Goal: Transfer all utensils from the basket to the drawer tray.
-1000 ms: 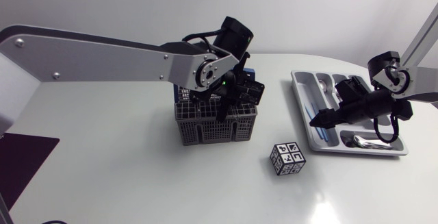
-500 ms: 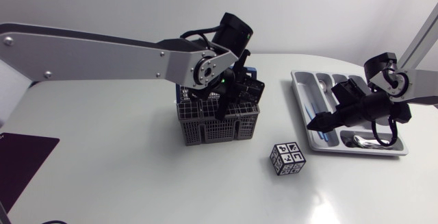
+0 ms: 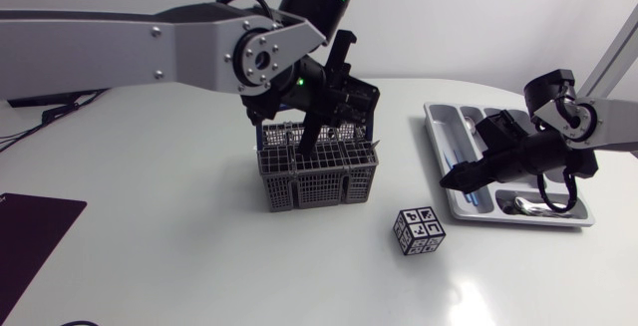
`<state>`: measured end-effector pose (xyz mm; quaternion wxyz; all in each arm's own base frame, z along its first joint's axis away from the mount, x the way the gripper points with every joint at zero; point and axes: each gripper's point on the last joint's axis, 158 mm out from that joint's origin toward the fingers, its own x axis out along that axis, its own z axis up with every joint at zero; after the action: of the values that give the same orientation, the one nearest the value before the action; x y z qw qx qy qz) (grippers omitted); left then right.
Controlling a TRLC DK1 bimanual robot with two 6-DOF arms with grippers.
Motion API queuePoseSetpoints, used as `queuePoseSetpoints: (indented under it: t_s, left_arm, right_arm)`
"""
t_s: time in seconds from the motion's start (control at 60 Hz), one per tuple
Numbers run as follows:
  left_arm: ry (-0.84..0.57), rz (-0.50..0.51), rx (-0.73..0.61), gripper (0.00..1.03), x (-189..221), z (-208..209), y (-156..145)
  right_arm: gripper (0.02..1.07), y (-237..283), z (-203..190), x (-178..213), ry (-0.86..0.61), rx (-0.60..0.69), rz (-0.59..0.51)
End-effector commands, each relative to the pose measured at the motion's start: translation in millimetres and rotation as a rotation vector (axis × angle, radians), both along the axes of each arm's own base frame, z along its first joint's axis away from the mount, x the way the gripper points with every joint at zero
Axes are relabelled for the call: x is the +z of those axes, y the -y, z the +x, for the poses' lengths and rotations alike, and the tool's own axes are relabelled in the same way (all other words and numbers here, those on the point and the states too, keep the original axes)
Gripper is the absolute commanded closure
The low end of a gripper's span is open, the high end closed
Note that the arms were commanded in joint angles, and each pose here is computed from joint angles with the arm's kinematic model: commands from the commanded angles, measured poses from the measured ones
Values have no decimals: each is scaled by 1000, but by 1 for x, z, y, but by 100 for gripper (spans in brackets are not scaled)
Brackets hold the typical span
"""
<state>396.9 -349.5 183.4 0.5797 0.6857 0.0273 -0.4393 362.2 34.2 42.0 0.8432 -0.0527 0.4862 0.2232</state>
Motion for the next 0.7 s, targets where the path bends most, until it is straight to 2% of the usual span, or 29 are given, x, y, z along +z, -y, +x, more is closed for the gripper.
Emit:
queuePoseSetpoints:
  t_s: [0.0, 0.133, 0.25, 0.433, 0.483, 0.533, 0.633, 0.683]
  left_arm:
    - [25, 8, -16, 100, 16, -10, -11]
    - [30, -38, -3, 100, 43, -25, -17]
    - [-29, -131, 57, 100, 62, -40, -16]
    - [-224, -285, 207, 100, 65, -64, -6]
    - [-299, -370, 283, 100, 68, -67, 0]
    - [-334, -398, 313, 100, 66, -69, 4]
    - [-446, -533, 450, 100, 69, -66, 9]
    - [-502, -538, 495, 100, 63, -70, 11]
  right_arm:
    - [27, -5, -13, 0, -12, 16, -7]
    - [24, -12, -18, 20, 41, 34, -11]
    - [24, -26, -27, 45, 112, 73, -9]
    - [24, -63, -52, 81, 246, 182, -4]
    - [24, -71, -57, 89, 285, 198, -19]
    - [24, -79, -61, 97, 317, 218, -25]
    - [24, -92, -68, 109, 361, 235, -35]
    - [24, -100, -71, 115, 389, 245, -50]
